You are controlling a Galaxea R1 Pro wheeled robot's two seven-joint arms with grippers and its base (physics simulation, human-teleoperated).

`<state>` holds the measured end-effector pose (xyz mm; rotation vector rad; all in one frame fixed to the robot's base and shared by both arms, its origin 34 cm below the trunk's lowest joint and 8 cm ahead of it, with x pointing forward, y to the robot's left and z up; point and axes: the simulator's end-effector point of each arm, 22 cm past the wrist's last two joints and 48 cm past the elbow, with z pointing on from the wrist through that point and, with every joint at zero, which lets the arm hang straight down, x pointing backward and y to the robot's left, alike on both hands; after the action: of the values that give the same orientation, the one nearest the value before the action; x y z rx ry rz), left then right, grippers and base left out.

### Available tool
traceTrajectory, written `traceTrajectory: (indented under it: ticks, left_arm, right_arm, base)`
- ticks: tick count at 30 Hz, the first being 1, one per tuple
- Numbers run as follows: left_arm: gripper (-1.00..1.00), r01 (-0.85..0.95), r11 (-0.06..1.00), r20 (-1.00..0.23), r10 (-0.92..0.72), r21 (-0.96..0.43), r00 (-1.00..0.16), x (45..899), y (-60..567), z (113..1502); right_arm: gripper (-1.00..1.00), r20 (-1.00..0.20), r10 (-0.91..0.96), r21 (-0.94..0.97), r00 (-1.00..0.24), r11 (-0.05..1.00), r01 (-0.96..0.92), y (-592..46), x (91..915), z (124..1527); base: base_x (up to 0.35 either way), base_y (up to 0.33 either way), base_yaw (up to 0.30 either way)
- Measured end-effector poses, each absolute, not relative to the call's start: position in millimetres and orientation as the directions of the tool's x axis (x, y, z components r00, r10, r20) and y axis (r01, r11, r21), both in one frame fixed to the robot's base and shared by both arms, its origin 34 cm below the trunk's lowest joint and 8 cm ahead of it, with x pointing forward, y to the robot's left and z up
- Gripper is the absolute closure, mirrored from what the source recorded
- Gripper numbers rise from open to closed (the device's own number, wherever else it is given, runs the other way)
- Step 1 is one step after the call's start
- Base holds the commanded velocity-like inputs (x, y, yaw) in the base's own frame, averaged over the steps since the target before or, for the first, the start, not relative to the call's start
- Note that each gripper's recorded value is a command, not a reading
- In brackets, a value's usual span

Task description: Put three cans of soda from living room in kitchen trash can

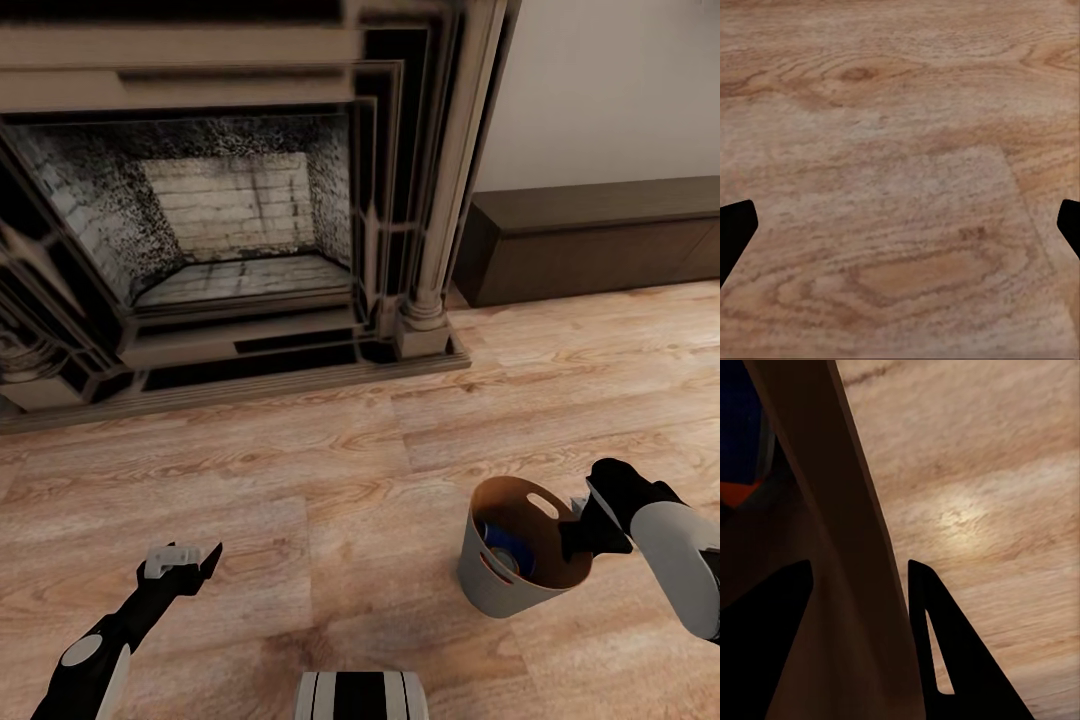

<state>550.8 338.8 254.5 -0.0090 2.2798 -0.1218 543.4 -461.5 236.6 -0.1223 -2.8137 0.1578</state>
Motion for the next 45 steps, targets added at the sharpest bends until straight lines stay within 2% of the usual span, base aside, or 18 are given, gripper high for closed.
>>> traceTrajectory:
  ticks: [4, 5, 6, 9, 34, 45]
  left_arm:
    - [-1.00, 0.032, 0.995, -0.751, -0.050, -0.094, -0.659, 548.5, 338.3, 251.7]
    - [-1.00, 0.032, 0.995, -0.750, -0.050, -0.094, -0.659, 548.4, 338.3, 251.6]
    - [-1.00, 0.031, 0.995, -0.749, -0.050, -0.094, -0.661, 548.1, 338.3, 250.8]
    - [-1.00, 0.030, 0.995, -0.748, -0.051, -0.094, -0.661, 547.8, 338.6, 250.3]
    - [-1.00, 0.030, 0.995, -0.748, -0.051, -0.094, -0.662, 547.5, 338.4, 249.9]
    - [-1.00, 0.033, 0.995, -0.777, -0.051, -0.092, -0.628, 558.1, 338.6, 272.0]
  right_arm:
    - [1.00, 0.310, 0.102, -0.122, -0.945, 0.990, 0.067, -461.5, 543.4, 236.6]
    - [-1.00, 0.310, 0.102, -0.122, -0.945, 0.990, 0.067, -461.5, 543.4, 236.6]
    - [-1.00, 0.331, 0.032, -0.211, -0.943, 0.977, -0.041, -466.1, 544.2, 234.5]
    - [-1.00, 0.320, 0.059, -0.174, -0.945, 0.985, 0.003, -454.7, 545.1, 231.4]
    - [-1.00, 0.322, 0.059, -0.181, -0.945, 0.984, -0.001, -458.2, 544.2, 232.3]
    - [-1.00, 0.279, 0.062, -0.176, -0.958, 0.984, 0.012, -457.2, 555.5, 254.0]
  base:
    - [0.000, 0.000, 0.000]
    - [0.000, 0.000, 0.000]
    - [0.000, 0.000, 0.000]
    - [0.000, 0.000, 0.000]
    - [0.000, 0.000, 0.000]
    - [0.000, 0.000, 0.000]
